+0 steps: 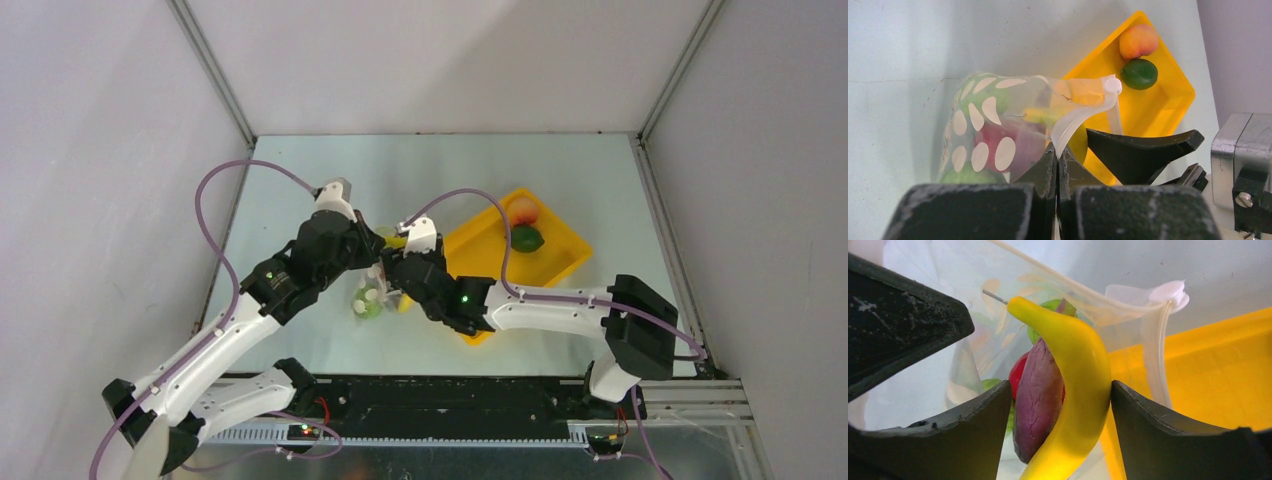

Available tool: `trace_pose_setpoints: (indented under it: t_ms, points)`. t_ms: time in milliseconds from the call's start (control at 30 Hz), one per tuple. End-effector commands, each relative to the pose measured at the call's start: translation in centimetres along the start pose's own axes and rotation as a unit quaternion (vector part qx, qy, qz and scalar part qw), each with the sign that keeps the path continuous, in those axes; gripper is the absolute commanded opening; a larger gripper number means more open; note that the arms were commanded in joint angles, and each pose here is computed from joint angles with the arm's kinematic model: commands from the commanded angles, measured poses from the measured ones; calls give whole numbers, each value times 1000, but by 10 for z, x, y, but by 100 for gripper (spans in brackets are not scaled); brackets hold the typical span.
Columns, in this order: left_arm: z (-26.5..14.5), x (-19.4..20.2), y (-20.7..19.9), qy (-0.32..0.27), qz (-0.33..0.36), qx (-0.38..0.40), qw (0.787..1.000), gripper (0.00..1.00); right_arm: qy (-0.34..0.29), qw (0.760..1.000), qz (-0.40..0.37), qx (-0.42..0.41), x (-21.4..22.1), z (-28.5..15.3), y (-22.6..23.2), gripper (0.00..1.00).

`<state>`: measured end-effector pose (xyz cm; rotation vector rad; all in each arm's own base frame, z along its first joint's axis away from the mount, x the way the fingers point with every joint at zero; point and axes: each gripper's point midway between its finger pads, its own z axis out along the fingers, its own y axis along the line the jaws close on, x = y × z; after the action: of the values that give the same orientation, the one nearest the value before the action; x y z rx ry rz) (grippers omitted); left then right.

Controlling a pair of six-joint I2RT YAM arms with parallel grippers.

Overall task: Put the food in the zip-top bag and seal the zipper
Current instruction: Place the fake fruit in the zipper food storage bag, then pick up the fake fruit from the bin.

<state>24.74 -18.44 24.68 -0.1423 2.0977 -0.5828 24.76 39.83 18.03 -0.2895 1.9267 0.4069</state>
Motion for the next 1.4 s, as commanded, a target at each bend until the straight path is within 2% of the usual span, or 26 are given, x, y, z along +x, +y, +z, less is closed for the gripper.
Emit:
trace_pose_setpoints:
  t_ms: [0, 100, 233, 367, 500, 667, 800, 933, 1133, 1367]
  points:
    - [-3, -13, -8, -27, 0, 18, 999, 0, -13, 999, 32, -18, -36, -21, 5, 79]
    - [-3, -12, -3, -25, 8, 4, 1000, 0, -14, 999, 33, -20, -44, -29, -1, 84]
    - [-1, -11, 1, -21, 15, -8, 1000, 0, -18, 998, 34, -43, -61, -41, -3, 98]
    - [1, -6, 5, -4, 26, -24, 999, 0, -16, 995, 34, -91, -78, -52, -1, 100]
    - [0, 2, 16, 22, 44, -52, 997, 0, -10, 996, 51, -76, -89, -55, -29, 100]
    - [-1, 6, 23, 30, 50, -69, 996, 0, -12, 996, 26, -86, -87, -57, -41, 99]
    - [-5, 0, 18, 24, 55, -55, 997, 0, -5, 999, 35, -26, -84, -50, -78, 100]
    - [-10, -3, 16, 28, 71, -51, 996, 0, 55, 993, 86, 54, -64, -38, -142, 100]
    - [-13, -4, 14, 38, 87, -47, 994, 0, 158, 957, 136, 203, -7, -17, -249, 99]
    - [-14, -6, 5, 38, 97, -22, 994, 0, 215, 922, 180, 268, 36, 9, -312, 99]
